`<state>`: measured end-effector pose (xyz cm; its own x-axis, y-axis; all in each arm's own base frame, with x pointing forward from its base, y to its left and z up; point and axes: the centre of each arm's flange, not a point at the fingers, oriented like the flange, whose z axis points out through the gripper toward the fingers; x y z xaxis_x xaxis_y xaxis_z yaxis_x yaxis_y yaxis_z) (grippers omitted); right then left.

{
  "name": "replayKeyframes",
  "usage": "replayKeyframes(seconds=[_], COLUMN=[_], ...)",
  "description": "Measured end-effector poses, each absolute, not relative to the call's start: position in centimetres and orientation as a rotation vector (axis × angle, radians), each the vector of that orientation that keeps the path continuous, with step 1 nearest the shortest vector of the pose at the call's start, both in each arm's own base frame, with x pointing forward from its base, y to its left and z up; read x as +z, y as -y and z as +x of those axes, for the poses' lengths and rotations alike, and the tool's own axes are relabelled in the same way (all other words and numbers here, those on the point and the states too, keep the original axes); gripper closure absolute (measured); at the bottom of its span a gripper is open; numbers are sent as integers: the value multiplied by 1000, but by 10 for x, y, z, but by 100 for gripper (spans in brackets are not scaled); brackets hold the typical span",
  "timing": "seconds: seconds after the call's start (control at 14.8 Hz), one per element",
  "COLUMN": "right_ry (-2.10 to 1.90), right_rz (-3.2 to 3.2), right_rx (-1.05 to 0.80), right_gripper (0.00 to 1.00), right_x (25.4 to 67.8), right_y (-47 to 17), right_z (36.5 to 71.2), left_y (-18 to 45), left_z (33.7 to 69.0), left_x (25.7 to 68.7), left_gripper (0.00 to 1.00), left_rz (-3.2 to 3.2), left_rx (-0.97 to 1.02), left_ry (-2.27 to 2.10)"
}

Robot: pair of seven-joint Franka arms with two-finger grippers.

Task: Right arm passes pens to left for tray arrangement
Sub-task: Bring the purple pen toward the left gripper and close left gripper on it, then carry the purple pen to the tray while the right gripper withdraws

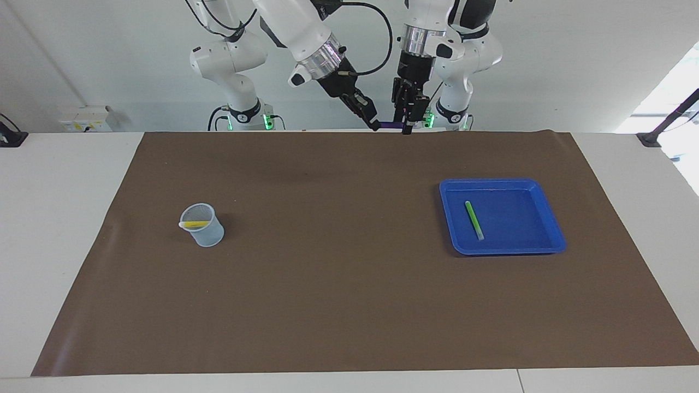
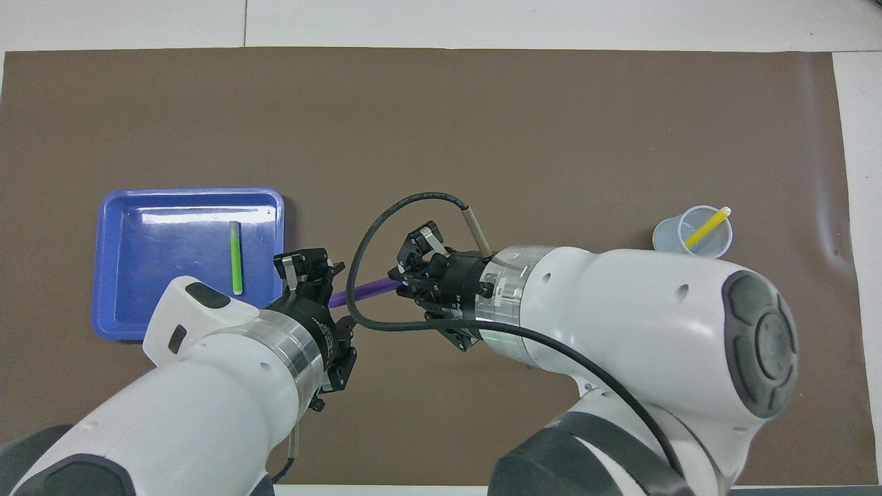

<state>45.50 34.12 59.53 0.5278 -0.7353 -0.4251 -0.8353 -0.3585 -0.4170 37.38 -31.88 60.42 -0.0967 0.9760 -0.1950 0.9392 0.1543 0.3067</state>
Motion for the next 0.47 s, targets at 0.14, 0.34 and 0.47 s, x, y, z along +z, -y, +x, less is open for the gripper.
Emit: replayKeyframes(seconds=[0.14, 0.34, 0.47], right_ry=[-1270, -1270, -1270], right_rz=[-2174, -2173, -2174], right_rx=[219, 218, 220], right_gripper=[82, 82, 82], right_x=[595, 595, 596], right_y=[-341, -341, -341], right_z=[455, 455, 455], left_y=[319, 319, 318], left_z=[374, 373, 374], left_x=[604, 603, 603], left_gripper=[59, 74, 82], left_rz=[1836, 1841, 1837], left_rx=[147, 144, 144], left_ry=[-2090, -2093, -2098])
